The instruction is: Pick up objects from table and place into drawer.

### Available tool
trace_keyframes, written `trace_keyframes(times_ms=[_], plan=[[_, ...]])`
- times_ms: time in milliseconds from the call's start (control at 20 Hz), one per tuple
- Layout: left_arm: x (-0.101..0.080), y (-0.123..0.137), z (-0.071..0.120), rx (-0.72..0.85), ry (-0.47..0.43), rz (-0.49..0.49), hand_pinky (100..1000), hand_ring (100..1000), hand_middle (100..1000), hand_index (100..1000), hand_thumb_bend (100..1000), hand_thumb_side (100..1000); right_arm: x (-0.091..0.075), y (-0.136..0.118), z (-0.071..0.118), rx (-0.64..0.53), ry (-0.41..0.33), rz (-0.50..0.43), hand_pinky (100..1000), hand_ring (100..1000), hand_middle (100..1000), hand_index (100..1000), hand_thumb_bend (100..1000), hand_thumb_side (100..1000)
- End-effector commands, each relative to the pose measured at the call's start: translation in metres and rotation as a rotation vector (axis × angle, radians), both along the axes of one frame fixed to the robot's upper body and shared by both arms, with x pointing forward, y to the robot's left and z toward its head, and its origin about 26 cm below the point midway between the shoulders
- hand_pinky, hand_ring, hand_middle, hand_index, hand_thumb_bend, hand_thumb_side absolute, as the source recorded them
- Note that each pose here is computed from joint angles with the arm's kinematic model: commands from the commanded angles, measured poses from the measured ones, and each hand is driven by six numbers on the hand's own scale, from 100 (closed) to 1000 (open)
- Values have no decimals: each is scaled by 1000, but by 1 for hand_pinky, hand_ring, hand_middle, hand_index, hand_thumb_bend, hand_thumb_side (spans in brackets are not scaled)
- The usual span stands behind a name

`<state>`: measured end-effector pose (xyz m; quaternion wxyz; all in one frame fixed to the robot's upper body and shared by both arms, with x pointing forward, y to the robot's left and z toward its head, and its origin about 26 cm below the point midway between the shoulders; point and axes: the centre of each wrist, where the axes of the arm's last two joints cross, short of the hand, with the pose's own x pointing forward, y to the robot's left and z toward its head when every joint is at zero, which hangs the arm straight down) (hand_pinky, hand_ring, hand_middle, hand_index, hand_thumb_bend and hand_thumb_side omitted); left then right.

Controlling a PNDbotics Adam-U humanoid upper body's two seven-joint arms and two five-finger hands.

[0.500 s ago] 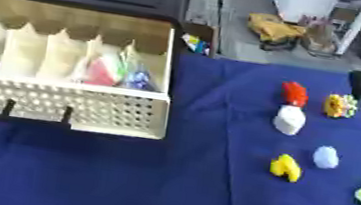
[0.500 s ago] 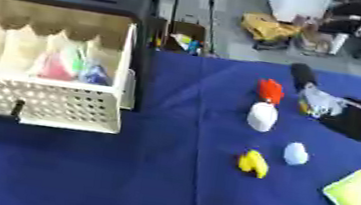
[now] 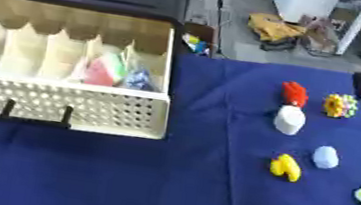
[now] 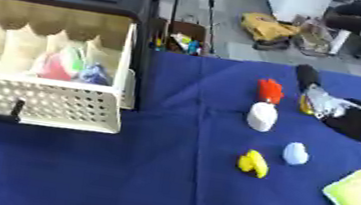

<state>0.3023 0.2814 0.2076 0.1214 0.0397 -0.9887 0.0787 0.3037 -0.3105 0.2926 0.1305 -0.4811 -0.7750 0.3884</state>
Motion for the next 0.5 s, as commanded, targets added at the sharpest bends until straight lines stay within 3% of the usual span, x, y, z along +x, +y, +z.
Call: trace_keyframes(times_ms=[50, 500], plan=[[-2, 1, 7, 23, -20, 0, 566, 773, 703, 886, 350, 1000, -7, -3, 13, -61, -28, -34, 827, 905, 820, 861, 373, 644], [-2, 1, 6, 28, -17, -5, 567, 773, 704, 886, 350, 1000, -16, -18, 29, -176, -15, -84, 822, 903, 832, 905, 440, 750]])
